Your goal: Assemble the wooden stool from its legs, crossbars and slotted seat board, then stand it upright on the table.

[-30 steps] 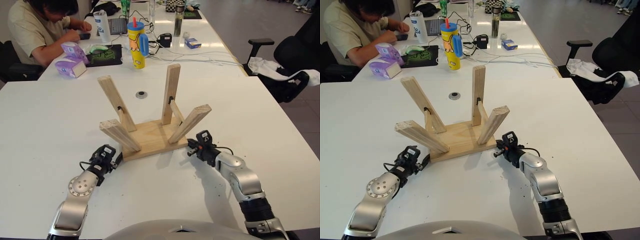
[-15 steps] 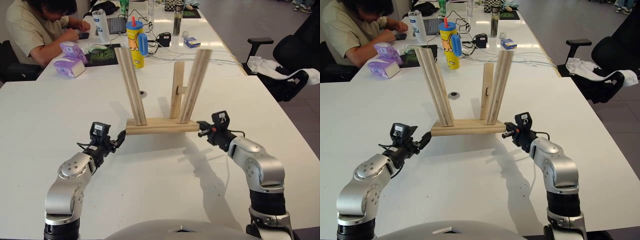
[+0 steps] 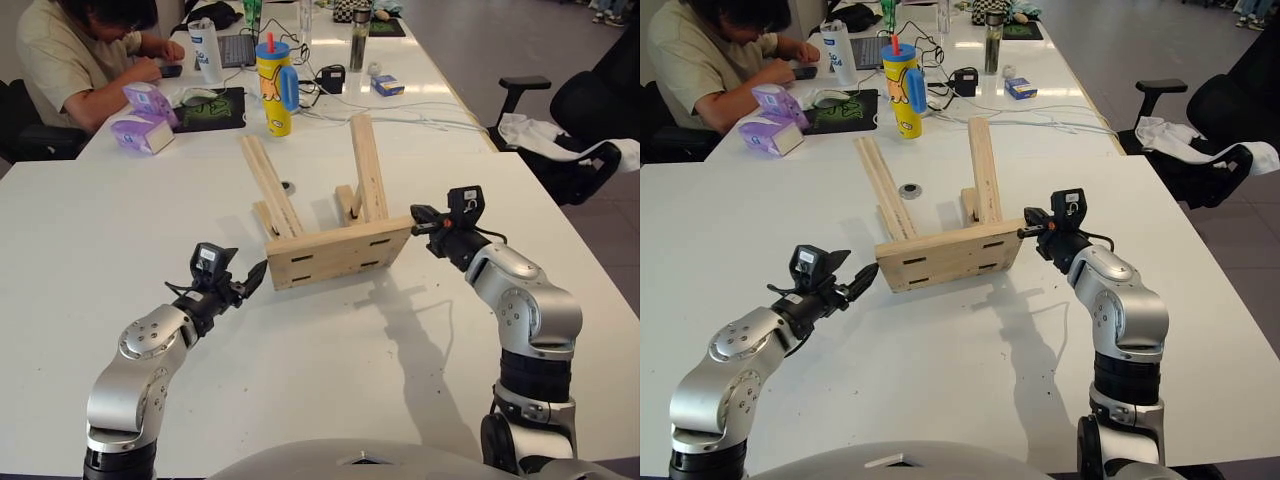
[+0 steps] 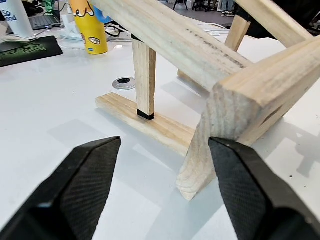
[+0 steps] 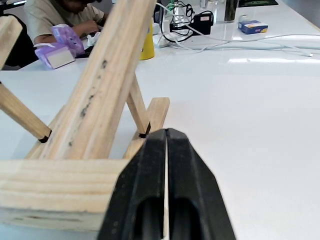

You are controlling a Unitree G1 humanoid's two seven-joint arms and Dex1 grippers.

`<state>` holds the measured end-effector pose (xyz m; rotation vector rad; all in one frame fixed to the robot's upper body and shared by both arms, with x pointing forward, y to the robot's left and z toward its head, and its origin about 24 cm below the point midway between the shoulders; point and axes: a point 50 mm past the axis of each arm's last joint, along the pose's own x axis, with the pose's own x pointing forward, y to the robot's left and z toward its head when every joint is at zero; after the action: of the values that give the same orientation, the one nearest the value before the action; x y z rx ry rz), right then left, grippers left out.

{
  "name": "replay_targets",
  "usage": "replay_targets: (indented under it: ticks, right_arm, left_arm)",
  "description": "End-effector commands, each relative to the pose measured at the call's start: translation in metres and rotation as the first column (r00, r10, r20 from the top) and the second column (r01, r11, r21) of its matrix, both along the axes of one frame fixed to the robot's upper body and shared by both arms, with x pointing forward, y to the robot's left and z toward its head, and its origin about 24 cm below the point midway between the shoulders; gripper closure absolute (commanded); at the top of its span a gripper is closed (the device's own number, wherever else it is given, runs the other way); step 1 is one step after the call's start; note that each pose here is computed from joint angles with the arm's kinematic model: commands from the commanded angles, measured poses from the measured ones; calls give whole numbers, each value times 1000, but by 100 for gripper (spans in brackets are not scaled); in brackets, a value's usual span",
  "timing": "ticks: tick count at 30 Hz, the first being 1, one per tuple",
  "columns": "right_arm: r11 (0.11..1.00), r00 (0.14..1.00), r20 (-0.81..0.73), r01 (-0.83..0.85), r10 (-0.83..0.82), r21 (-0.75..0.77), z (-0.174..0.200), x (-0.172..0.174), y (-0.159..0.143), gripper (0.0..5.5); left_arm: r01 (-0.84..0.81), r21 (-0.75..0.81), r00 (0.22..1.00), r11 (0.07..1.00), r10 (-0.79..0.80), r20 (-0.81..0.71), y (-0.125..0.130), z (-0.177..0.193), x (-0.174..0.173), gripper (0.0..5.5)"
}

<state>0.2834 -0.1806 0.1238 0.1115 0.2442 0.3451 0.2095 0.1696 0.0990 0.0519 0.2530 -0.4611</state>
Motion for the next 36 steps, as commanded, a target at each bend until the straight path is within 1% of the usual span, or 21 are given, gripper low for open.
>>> replay_targets:
  ticks: [1,3,5,9,11,16,19,24,27,29,36]
  right_arm:
    - [999,998,-26,-53,53,3,-10,2,14,548]
    - [999,999,-41,8,-9,-31,-17,2,4,548]
    - [993,995,-54,80,-85,-82,-25,3,-9,548]
    - [966,965,-76,244,-250,-81,-36,3,-38,548]
    - [956,956,-68,281,-287,-88,-37,4,-46,548]
    - [953,953,-58,292,-297,-80,-40,7,-52,548]
    - [955,954,-76,285,-290,-78,-47,6,-50,548]
    - [965,963,-88,248,-256,-88,-54,9,-42,548]
    - [967,965,-94,237,-245,-91,-56,10,-40,548]
    - [968,966,-94,230,-239,-98,-57,11,-39,548]
    - [968,967,-100,224,-235,-112,-61,11,-38,550]
  left_arm:
    - [175,-73,984,982,-176,-8,-17,-2,-7,220]
    - [168,-88,985,982,-170,-17,-11,-6,-10,220]
    - [187,-55,982,981,-188,-16,-3,-9,-13,220]
    - [307,-50,952,950,-307,-2,10,-11,-19,220]
    - [367,-18,930,930,-367,4,15,-13,-18,220]
    - [460,31,887,888,-461,33,18,-18,-13,220]
    - [504,36,861,863,-505,56,9,-20,-7,220]
    - [507,53,856,860,-510,91,2,-23,5,220]
    - [532,61,838,844,-536,104,-3,-24,8,220]
    - [530,46,839,847,-532,113,-4,-23,11,220]
    - [544,44,831,838,-545,110,-7,-25,14,322]
